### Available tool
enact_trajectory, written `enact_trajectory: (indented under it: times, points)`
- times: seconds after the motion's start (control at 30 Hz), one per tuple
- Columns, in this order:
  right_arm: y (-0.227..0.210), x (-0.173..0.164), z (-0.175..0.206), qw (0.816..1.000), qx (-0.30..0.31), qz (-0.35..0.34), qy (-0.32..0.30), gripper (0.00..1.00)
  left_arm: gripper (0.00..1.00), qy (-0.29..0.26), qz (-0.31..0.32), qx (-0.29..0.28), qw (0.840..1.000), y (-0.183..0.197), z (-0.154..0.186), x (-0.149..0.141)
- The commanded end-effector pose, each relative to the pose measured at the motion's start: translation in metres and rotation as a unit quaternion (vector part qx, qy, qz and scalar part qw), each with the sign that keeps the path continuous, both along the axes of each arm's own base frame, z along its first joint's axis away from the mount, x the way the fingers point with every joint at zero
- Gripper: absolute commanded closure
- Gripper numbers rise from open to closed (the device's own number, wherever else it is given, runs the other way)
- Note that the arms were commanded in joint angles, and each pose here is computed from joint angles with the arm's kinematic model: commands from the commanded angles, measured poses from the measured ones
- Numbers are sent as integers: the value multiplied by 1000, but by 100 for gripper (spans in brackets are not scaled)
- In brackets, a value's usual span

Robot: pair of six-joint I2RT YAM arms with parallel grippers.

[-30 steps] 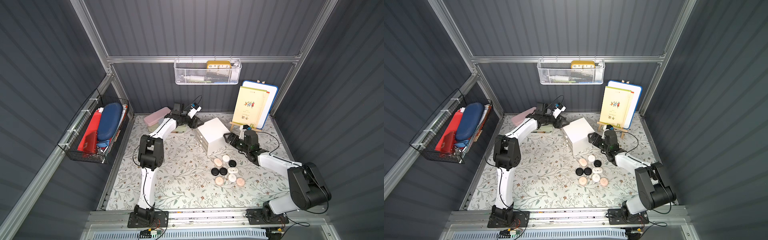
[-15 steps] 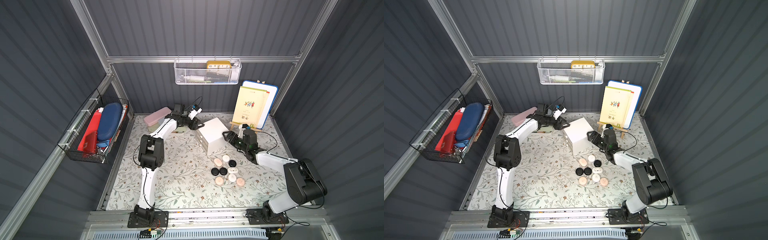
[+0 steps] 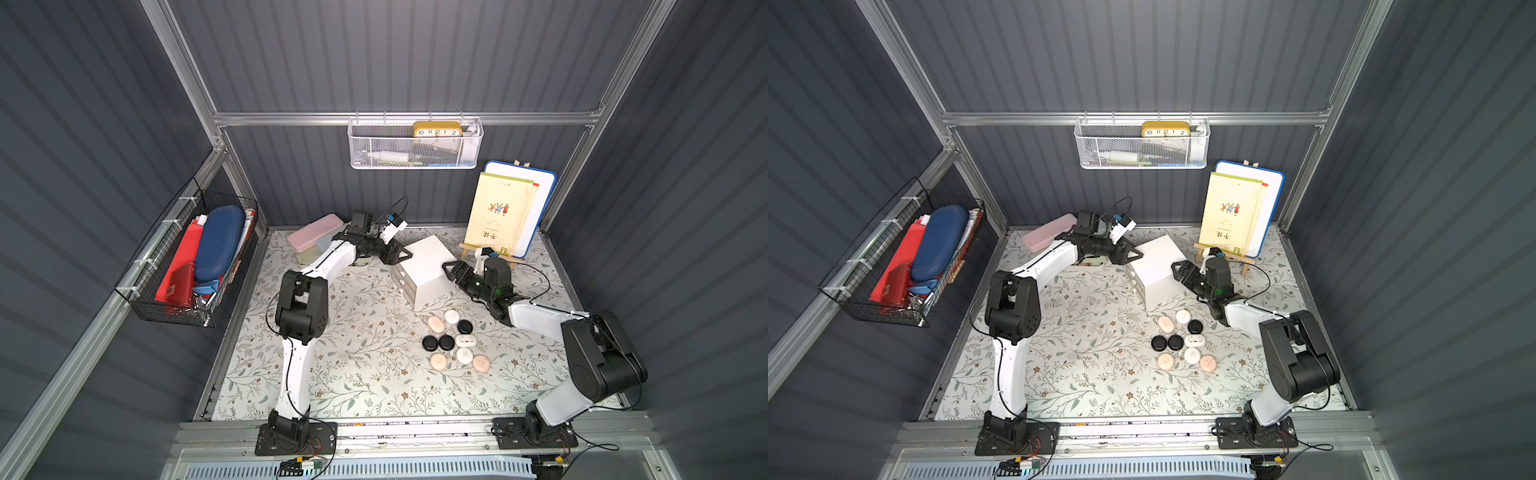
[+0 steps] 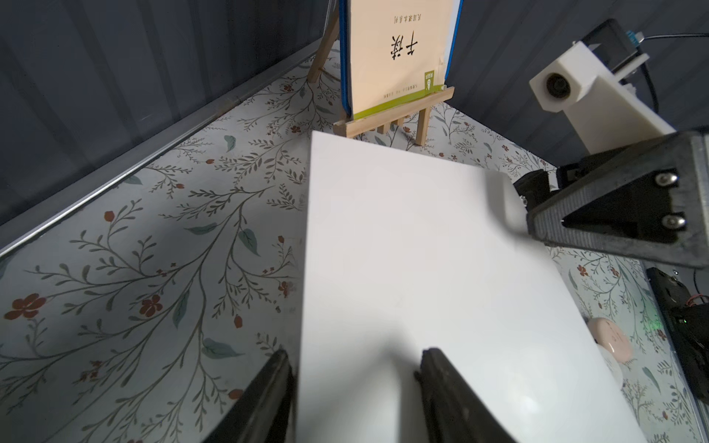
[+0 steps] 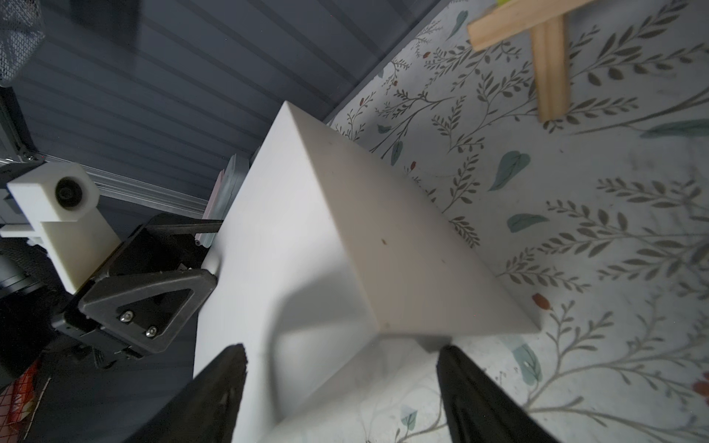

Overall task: Put the bluetooth earphones in the drawer according to color
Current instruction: Adjust the storage box at the center of the board.

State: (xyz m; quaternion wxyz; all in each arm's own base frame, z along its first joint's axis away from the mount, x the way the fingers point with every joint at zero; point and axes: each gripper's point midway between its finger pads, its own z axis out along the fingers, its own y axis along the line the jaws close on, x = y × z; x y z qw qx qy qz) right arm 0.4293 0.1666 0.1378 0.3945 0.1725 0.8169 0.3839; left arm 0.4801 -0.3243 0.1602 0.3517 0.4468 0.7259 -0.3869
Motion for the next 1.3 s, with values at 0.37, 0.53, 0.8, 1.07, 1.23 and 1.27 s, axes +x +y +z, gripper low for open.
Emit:
enact_trajectory:
  times: [0.37, 0.53, 0.8, 1.07, 1.23, 1.27]
  points:
    - [9, 14, 4, 1000, 10, 8, -8, 18, 43, 65, -10, 20, 998, -7, -16, -48]
    - [11, 15, 1, 1000, 11, 16, -6, 18, 44, 76, -9, 25, 997, -8, -17, -59]
    - [19, 18, -2, 999, 19, 42, 3, 20, 44, 88, -4, 28, 996, -6, -17, -75]
    - [29, 21, -3, 997, 3, 79, 20, 21, 43, 96, -5, 25, 995, -8, -12, -90]
    - [32, 22, -5, 995, -9, 95, 31, 21, 43, 100, -10, 26, 995, -13, -11, -101]
    - [32, 23, -6, 995, -10, 98, 32, 21, 43, 101, -12, 26, 994, -14, -11, -103]
